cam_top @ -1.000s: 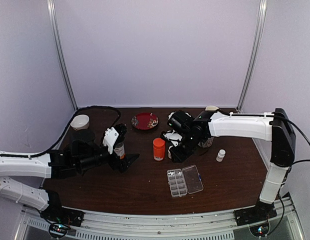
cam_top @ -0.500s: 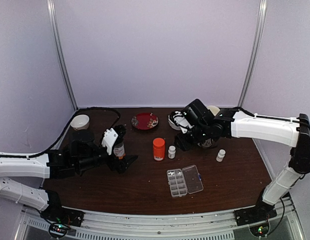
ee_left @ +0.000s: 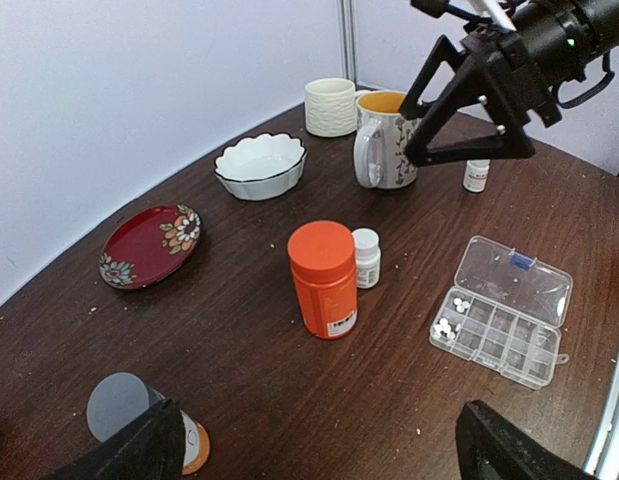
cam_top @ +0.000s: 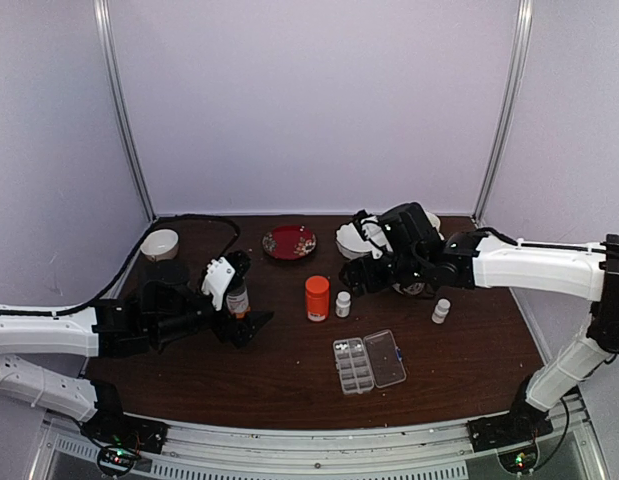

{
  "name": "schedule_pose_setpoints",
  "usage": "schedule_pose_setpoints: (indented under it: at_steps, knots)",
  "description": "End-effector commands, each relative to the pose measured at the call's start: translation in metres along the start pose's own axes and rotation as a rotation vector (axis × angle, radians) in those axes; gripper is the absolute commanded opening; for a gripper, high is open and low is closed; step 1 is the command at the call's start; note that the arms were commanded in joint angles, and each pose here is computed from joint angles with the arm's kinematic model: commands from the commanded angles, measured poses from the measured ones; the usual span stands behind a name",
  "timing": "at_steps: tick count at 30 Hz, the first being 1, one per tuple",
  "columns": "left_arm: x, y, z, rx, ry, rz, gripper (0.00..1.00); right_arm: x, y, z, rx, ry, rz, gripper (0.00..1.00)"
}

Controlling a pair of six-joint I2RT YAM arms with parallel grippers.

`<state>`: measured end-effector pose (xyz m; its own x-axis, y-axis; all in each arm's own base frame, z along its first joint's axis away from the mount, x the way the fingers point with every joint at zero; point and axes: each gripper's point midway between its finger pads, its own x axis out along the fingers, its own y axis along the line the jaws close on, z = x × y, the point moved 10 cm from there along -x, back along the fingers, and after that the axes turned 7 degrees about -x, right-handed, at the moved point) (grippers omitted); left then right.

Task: Sort the pills into containers
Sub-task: Place the pill in the compartment of the pill container, then pick up the pill bottle from the center of the board.

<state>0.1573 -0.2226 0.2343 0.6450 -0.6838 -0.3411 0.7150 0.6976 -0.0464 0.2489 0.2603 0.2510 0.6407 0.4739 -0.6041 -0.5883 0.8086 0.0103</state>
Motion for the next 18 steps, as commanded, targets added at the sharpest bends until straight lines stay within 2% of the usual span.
schedule_pose_setpoints:
  at_steps: [1, 4, 11, 18]
  knots:
    - [-0.004, 0.001, 0.019, -0.032, -0.061, 0.014, 0.98, 0.024, 0.002, 0.000, 0.012, 0.092, -0.011, 0.87]
    - [-0.002, 0.002, 0.018, -0.039, -0.053, 0.019, 0.98, 0.040, 0.003, -0.007, 0.005, 0.150, -0.030, 0.74]
    - [0.000, 0.001, 0.021, -0.042, -0.051, 0.028, 0.98, 0.071, 0.005, -0.013, -0.012, 0.235, -0.056, 0.57]
    - [0.000, 0.002, 0.019, -0.048, -0.048, 0.026, 0.98, 0.087, 0.005, -0.015, -0.018, 0.278, -0.071, 0.54]
